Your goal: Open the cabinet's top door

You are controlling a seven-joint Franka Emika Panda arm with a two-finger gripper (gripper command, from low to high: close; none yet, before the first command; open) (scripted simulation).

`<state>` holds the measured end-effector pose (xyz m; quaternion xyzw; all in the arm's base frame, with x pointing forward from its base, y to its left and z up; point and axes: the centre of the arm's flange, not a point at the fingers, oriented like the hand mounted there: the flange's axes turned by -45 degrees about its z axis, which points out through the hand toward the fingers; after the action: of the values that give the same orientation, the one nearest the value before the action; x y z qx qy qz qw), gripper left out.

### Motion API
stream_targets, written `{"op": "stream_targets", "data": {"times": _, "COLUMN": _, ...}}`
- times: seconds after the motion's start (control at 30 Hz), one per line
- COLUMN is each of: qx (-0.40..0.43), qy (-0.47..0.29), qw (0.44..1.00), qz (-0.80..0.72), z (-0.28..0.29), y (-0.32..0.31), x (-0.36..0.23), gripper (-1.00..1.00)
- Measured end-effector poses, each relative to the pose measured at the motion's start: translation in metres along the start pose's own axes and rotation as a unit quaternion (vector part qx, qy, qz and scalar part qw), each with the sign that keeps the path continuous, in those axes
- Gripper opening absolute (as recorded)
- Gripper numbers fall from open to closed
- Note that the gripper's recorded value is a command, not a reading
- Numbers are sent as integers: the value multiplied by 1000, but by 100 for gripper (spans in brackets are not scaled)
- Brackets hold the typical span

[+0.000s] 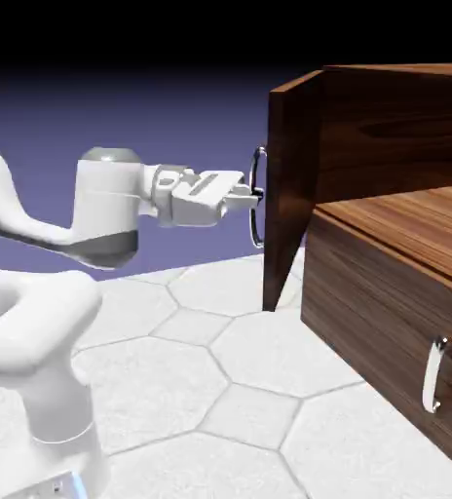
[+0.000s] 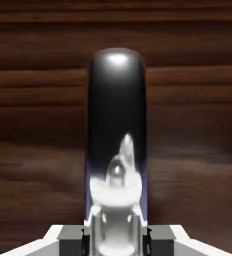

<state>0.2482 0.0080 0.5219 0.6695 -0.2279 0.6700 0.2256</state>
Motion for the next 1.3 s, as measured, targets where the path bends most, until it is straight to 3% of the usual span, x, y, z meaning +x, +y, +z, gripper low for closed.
{"op": "stream_targets", "data": {"times": 0.67, "qx": -114, "qy": 0, "qw": 993, "qz": -1, "z": -113, "y": -47, "x": 0, "gripper": -100}}
{"op": "stream_targets", "data": {"times": 1.3, "qx": -298, "qy": 1, "qw": 955, "qz": -2, "z": -267, "y": -175, "x": -1, "gripper": -100}}
